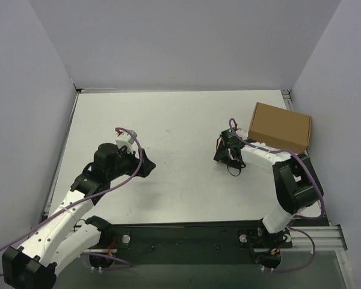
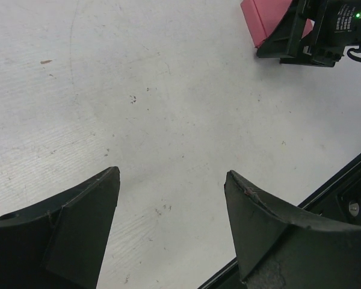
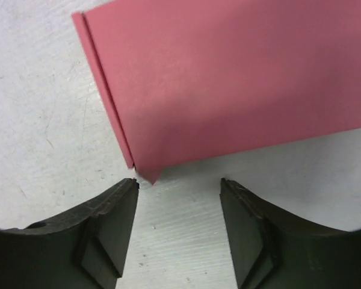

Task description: Fold the paper box

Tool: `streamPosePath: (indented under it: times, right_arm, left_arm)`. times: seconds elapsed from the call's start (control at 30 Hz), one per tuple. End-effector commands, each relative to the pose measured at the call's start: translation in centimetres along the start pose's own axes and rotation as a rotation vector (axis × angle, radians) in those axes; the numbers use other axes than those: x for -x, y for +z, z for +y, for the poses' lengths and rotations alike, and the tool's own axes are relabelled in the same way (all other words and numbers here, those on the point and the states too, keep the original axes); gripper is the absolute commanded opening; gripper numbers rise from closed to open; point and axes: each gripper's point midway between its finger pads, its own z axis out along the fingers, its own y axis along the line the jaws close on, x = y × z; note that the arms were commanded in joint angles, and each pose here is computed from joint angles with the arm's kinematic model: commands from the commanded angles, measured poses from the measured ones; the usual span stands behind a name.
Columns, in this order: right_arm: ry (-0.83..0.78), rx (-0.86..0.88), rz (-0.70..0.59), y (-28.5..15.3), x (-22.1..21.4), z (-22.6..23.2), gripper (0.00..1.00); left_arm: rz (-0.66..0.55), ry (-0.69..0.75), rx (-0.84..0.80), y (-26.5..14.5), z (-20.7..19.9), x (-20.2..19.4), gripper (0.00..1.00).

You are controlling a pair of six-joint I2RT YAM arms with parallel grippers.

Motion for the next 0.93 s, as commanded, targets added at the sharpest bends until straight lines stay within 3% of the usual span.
streamPosePath:
  times: [0.0, 0.1, 0.2, 0.37, 0.6, 0.9]
  right_arm:
    - [-0.205, 0.044, -0.029, -2.3, 1.8, 1.4, 0.62]
    - [-0.285, 0.137, -0.103, -5.8, 3.5, 3.7, 0.72]
    - [-0.267, 0.219, -0.191, -9.3, 5.4, 4.1, 0.8]
    - [-0.227, 0.251, -0.365, -13.8, 9.1, 0.9, 0.95]
    - [-0.131, 0.266, -0.546, -18.1, 10.8, -5.0, 0.96]
    - [-0.129, 0.184, -0.638, -19.0, 10.4, -8.0, 0.98]
  left_arm:
    - [-0.058, 0.032, -0.014, -0.9, -0.2, 2.7, 0.8]
    - [-0.078, 0.023, 0.015, -1.0, 0.7, 3.2, 0.81]
    - [-0.118, 0.005, 0.073, -1.6, 2.6, 4.4, 0.82]
    - [-0.191, 0.001, 0.148, -3.1, 5.0, 6.9, 0.88]
    - [-0.244, 0.041, 0.242, -4.4, 6.4, 8.2, 0.95]
    - [-0.3, 0.028, 0.31, -5.4, 7.3, 9.1, 0.96]
